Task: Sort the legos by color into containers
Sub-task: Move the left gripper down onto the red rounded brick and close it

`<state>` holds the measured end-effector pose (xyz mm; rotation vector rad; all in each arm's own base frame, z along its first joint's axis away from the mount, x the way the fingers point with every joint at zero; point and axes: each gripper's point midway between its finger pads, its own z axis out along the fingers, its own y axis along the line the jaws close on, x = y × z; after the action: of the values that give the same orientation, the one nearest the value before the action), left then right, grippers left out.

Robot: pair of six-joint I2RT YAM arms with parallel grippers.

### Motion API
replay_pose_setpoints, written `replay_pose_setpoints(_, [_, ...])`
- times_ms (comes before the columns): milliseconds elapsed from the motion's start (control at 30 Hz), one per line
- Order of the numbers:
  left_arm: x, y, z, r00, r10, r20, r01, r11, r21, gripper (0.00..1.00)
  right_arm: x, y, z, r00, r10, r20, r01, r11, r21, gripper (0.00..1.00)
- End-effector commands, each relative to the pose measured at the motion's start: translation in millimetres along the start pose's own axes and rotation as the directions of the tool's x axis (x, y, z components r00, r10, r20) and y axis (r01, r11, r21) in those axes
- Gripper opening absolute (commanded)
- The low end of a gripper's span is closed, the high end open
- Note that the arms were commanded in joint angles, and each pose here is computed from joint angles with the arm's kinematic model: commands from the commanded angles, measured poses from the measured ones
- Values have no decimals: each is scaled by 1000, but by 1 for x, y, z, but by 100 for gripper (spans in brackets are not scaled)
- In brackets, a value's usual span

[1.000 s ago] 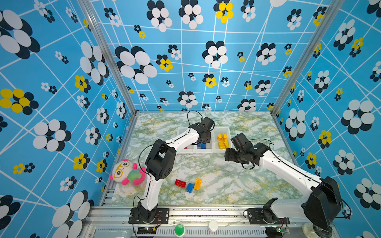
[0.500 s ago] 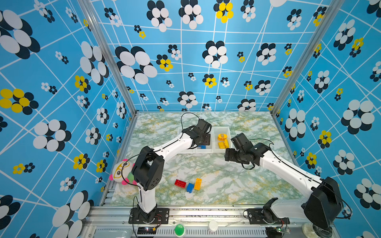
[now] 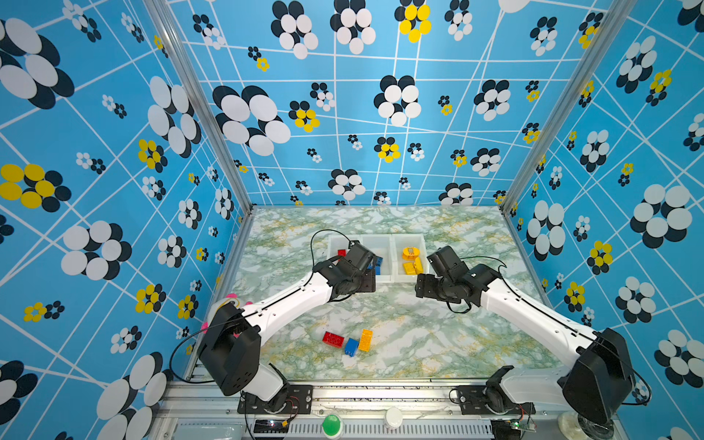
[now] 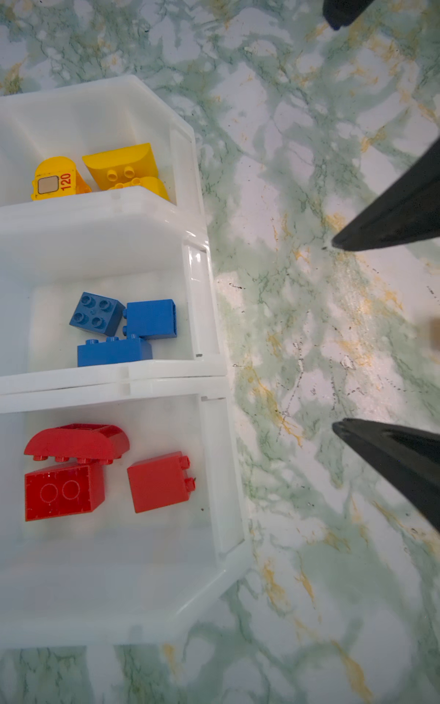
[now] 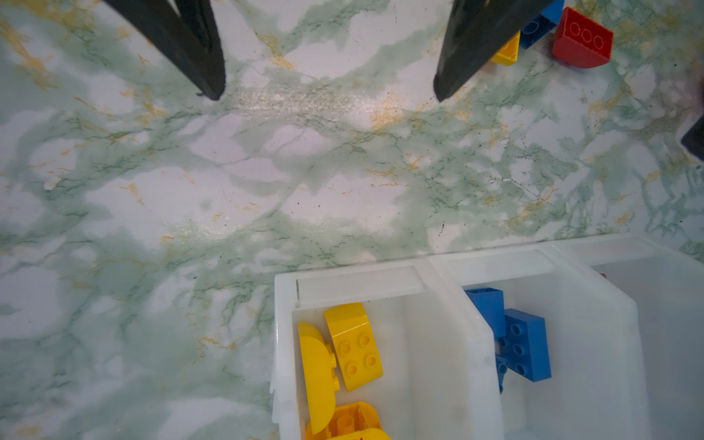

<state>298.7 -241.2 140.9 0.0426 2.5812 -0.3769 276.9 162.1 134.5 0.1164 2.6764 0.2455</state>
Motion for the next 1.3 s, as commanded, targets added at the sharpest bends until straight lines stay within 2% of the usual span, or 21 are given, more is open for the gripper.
replay_pose_setpoints(0, [19, 20, -15, 998, -67, -14, 66, 996, -64, 73, 5, 2, -6, 1000, 5, -8, -5, 1000, -15, 88])
replay_pose_setpoints(433, [71, 58, -51, 963, -268, -40, 259, 954, -153, 83, 9, 7, -3, 1000, -6, -14, 5, 1000, -28, 88])
replay_pose_setpoints(633, [102, 70, -50, 921, -376, -103, 348, 912, -216, 84, 10, 8, -2, 1000, -10, -16, 9, 1000, -30, 88])
replay_pose_setpoints(800, [124, 75, -45, 862, -493, -122, 458, 858, -231, 86, 10, 7, -3, 1000, -8, -11, 8, 999, -33, 88])
replay_pose_setpoints(1000, [139, 82, -46, 812, -577, -87, 535, 796, -284, 89, 13, 6, -1, 1000, -13, -17, 13, 999, -31, 89])
replay_pose_setpoints(1267, [154, 83, -29, 752, -655, -73, 608, 732, -307, 92, 13, 6, 1, 1000, -17, -17, 16, 999, -27, 89])
